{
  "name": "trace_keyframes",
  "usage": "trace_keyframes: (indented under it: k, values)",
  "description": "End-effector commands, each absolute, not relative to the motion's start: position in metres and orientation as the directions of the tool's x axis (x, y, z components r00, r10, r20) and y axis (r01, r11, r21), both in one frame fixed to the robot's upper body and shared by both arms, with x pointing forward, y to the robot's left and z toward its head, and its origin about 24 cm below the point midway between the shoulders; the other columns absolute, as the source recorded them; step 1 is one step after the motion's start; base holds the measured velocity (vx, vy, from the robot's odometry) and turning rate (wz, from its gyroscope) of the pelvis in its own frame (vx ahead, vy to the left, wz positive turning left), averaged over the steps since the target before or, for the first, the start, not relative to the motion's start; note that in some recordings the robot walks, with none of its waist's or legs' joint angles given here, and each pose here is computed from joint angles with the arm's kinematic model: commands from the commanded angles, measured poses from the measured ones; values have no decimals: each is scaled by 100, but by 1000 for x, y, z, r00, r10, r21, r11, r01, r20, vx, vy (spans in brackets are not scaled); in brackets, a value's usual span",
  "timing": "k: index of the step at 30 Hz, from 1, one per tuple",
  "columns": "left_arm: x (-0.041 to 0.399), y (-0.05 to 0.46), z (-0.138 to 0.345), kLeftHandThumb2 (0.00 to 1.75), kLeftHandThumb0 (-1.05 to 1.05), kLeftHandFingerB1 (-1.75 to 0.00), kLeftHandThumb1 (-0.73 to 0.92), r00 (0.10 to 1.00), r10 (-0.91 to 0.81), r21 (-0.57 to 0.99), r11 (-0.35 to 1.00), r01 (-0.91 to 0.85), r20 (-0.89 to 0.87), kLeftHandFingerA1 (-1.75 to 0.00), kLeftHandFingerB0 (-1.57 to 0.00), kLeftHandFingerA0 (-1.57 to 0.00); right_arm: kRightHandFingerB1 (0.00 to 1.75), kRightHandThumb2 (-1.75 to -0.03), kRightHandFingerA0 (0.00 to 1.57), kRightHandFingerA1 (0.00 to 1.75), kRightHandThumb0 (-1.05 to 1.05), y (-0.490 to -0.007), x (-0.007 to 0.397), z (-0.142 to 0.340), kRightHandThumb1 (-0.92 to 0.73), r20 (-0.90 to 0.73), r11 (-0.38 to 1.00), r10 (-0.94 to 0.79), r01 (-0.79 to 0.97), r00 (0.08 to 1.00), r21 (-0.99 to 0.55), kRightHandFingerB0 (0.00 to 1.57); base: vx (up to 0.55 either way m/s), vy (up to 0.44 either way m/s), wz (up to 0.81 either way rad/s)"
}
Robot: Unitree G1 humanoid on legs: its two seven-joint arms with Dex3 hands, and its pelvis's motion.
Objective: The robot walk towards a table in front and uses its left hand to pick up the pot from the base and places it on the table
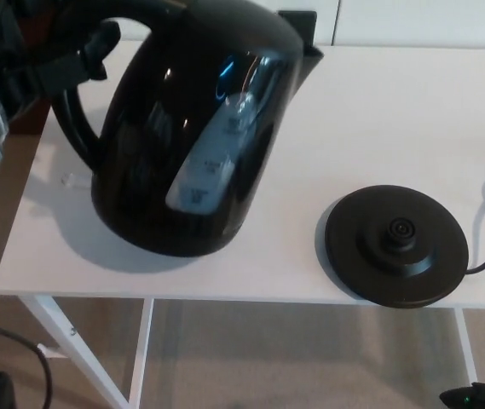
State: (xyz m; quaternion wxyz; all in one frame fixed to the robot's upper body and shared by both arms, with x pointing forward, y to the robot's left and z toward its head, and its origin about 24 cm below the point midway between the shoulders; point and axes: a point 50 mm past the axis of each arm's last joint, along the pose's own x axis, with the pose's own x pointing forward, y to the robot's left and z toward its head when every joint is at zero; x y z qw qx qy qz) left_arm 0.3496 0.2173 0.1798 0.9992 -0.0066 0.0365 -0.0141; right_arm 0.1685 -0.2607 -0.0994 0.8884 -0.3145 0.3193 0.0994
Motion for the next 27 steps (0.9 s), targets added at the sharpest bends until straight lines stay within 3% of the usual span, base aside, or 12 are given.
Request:
trace_keyframes:
  k: [1, 8, 13, 14, 15, 16, 17, 18, 19, 21, 23, 27]
  values:
    - [351, 220, 190, 64, -16, -115, 83, 998, -35, 54, 998, 33, 44, -171, -64, -81, 41, -59, 63, 50, -34, -266, 169, -97, -66, -623, 785, -34, -364, 782, -500, 51, 0, 0, 0]
    - [351, 213, 191, 64, -12, -111, 84, 996, -73, 33, 997, 71, 59, -173, -69, -84, 41, -59, 61, 48, -33, -266, 173, -95, -66, -620, 787, -43, -356, 783, -503, 51, 0, 0, 0]
    - [348, 203, 187, 67, -3, -97, 89, 989, -145, 16, 989, 145, 30, -160, -67, -76, 40, -59, 65, 50, -34, -265, 176, -94, -66, -617, 780, -41, -361, 786, -511, 51, 0, 0, 0]
    - [347, 201, 184, 68, -4, -90, 89, 988, -156, 7, 988, 156, 14, -153, -70, -74, 40, -59, 65, 49, -34, -265, 175, -95, -66, -618, 782, -42, -360, 785, -509, 51, 0, 0, 0]
    - [347, 200, 182, 66, -5, -71, 88, 987, -163, 17, 986, 163, 3, -124, -72, -77, 40, -59, 65, 49, -34, -265, 174, -95, -66, -617, 780, -41, -361, 786, -511, 51, 0, 0, 0]
    - [347, 200, 181, 66, -5, -71, 88, 986, -166, 22, 986, 166, -1, -124, -72, -77, 40, -59, 65, 49, -34, -265, 174, -95, -66, -617, 779, -40, -362, 786, -512, 51, 0, 0, 0]
    - [347, 201, 175, 62, -17, -41, 75, 975, -220, 32, 975, 221, -37, -64, -52, -84, 41, -59, 66, 50, -34, -265, 174, -94, -66, -613, 774, -36, -366, 789, -516, 51, 0, 0, 0]
    - [346, 202, 170, 61, -18, -32, 73, 955, -285, 47, 956, 289, -86, -45, -35, -53, 41, -58, 65, 49, -34, -265, 174, -94, -67, -613, 772, -33, -370, 789, -517, 51, 0, 0, 0]
    - [346, 202, 169, 61, -18, -32, 73, 948, -303, 51, 950, 309, -101, -45, -35, -53, 41, -58, 65, 49, -34, -265, 174, -94, -67, -614, 772, -33, -370, 789, -517, 51, 0, 0, 0]
    - [343, 202, 164, 69, -25, -17, 43, 899, -399, 80, 905, 418, -179, -27, -1, -2, 41, -59, 63, 49, -33, -265, 174, -94, -66, -618, 777, -38, -366, 786, -512, 51, 0, 0, 0]
    - [340, 201, 162, 65, -38, -11, 29, 875, -428, 179, 865, 469, -226, -15, 0, 0, 40, -59, 62, 48, -33, -265, 175, -95, -66, -619, 777, -39, -366, 784, -512, 50, 0, 0, 0]
    - [338, 201, 159, 65, -47, -1, 37, 847, -460, 257, 813, 522, -265, 0, 0, 0, 40, -59, 66, 50, -34, -263, 177, -93, -67, -614, 775, -35, -367, 788, -515, 51, 0, 0, 0]
